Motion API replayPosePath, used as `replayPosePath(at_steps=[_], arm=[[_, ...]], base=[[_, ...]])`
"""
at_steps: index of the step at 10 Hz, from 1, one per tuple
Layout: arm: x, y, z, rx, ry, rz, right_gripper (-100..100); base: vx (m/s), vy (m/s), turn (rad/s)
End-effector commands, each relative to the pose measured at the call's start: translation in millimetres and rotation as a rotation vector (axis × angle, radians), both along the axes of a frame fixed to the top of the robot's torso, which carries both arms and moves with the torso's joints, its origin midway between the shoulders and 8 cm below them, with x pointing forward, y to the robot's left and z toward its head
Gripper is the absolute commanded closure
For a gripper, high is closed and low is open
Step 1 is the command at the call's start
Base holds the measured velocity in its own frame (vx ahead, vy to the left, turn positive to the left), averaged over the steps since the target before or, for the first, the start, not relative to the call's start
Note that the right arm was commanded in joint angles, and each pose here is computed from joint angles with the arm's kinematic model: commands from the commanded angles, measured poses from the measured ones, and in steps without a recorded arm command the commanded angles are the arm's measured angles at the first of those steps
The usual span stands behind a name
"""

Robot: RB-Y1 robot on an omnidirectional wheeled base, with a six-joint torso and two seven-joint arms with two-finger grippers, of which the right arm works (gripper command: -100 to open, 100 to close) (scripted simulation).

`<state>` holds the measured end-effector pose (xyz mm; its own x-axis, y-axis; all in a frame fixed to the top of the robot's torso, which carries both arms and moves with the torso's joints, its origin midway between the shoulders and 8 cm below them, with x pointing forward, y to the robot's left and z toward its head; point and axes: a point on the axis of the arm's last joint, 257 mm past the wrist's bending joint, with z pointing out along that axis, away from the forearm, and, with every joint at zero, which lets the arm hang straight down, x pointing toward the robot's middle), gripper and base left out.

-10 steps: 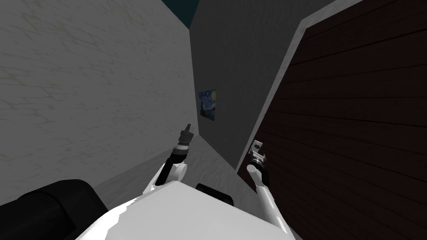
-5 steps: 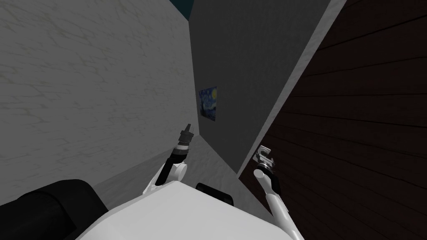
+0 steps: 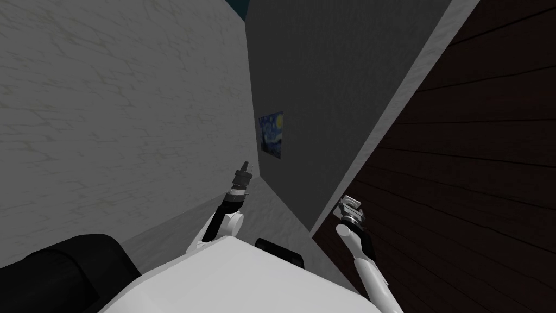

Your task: Pull the door open

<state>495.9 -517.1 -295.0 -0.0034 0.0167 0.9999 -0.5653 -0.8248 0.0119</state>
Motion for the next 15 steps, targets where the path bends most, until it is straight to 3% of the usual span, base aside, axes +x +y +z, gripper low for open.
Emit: replayPosePath(at_steps=[1, 6, 15], arm=[[0.3, 0.6, -0.1, -0.001, 0.001, 0.0, 100], [0.3, 0.6, -0.1, -0.001, 0.001, 0.0, 100], [19.0, 43.9, -0.9, 0.015, 0.004, 0.134, 100]], base=[[-0.006, 0.0, -0.012], [-0.008, 0.0, 0.001], [-0.219, -0.015, 0.093]])
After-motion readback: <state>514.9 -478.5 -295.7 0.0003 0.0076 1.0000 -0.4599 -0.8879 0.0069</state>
